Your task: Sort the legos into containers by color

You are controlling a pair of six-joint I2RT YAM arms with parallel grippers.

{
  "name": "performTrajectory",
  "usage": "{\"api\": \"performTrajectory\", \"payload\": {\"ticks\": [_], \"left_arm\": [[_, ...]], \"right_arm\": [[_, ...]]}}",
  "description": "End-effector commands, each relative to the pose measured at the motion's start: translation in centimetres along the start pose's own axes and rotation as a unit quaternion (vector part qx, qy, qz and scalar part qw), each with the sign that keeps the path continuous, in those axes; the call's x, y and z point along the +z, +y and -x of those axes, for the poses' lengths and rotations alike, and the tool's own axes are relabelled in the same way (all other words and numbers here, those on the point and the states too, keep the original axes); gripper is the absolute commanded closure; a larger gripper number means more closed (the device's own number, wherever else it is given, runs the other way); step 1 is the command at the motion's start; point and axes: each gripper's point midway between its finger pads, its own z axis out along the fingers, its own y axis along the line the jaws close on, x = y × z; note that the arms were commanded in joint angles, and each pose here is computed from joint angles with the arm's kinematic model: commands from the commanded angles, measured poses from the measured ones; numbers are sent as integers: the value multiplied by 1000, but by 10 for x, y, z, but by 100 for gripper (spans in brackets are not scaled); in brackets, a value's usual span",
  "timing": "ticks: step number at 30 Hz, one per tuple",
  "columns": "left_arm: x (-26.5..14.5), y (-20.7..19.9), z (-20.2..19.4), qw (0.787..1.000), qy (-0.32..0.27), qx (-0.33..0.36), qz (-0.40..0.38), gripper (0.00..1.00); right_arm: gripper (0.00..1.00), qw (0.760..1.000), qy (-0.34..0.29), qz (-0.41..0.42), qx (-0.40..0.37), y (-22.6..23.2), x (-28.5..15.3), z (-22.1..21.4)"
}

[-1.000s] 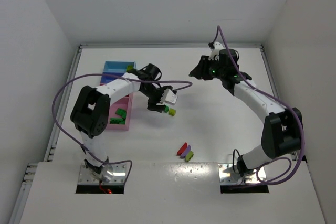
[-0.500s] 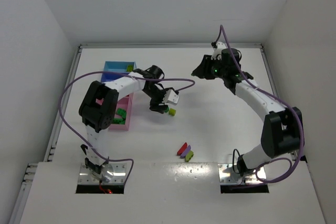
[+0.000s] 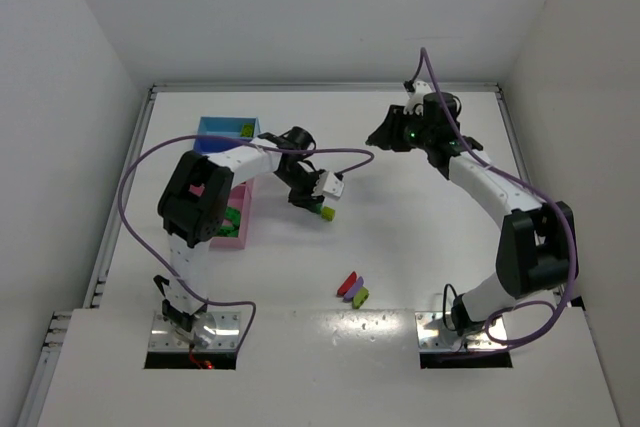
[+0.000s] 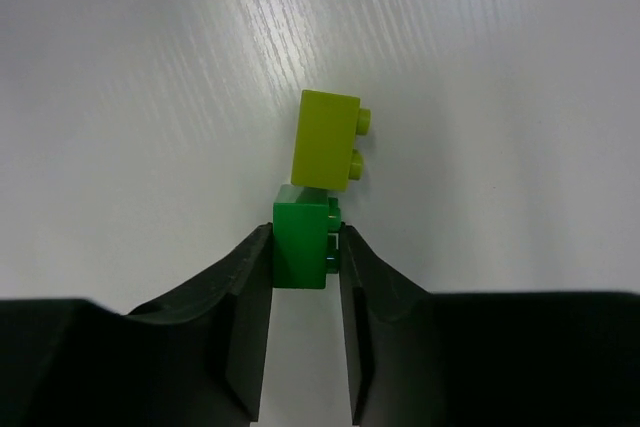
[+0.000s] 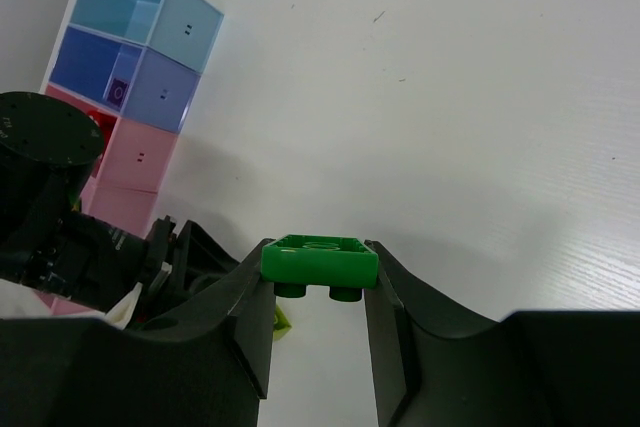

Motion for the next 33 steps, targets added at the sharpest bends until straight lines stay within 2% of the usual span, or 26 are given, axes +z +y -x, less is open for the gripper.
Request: {"api": "performTrajectory", "payload": {"ticks": [1, 5, 7, 8, 9, 12, 13, 15, 16, 21, 23, 25, 31, 33], "left_arm": [[-3, 12, 16, 999, -24, 18, 16, 67], [-17, 15, 32, 998, -39, -4, 40, 72], [-32, 14, 44, 996, -59, -46, 54, 74], [-51, 15, 68, 993, -88, -44, 70, 75], [-64, 13, 71, 986, -112, -93, 78, 75], [-113, 6, 99, 971, -153, -133, 124, 76], [-131, 6, 100, 959, -168, -175, 144, 76], [-154, -4, 100, 946, -180, -208, 170, 76], [-183, -10, 108, 933, -196, -221, 205, 76], [-232, -36, 82, 894, -164, -290, 300, 76], [-230, -53, 58, 879, -137, -342, 302, 76], [-235, -66, 48, 869, -125, -364, 311, 76], [-224, -106, -5, 830, -60, -447, 328, 76], [-225, -115, -20, 816, -48, -466, 337, 76]], "right_arm": [[100, 1000, -21, 10, -15, 1, 2, 12], [100, 1000, -18, 18, -15, 4, 2, 11], [100, 999, -18, 18, -20, 5, -1, 9], [100, 999, -18, 18, -24, 5, -3, 7], [100, 999, -10, 26, -30, 10, -2, 3], [100, 998, -4, 48, -46, 20, -5, -2], [100, 997, -6, 54, -50, 26, -6, -1], [100, 995, -2, 79, -63, 42, -8, -4], [100, 994, 0, 84, -74, 46, -7, -6], [100, 973, 14, 186, -136, 107, -13, -13], [100, 956, 24, 230, -181, 143, -14, -19], [100, 943, 31, 261, -204, 171, -9, -22], [100, 916, 29, 327, -232, 226, 8, -16], [100, 908, 43, 342, -239, 241, 15, -29]]}}
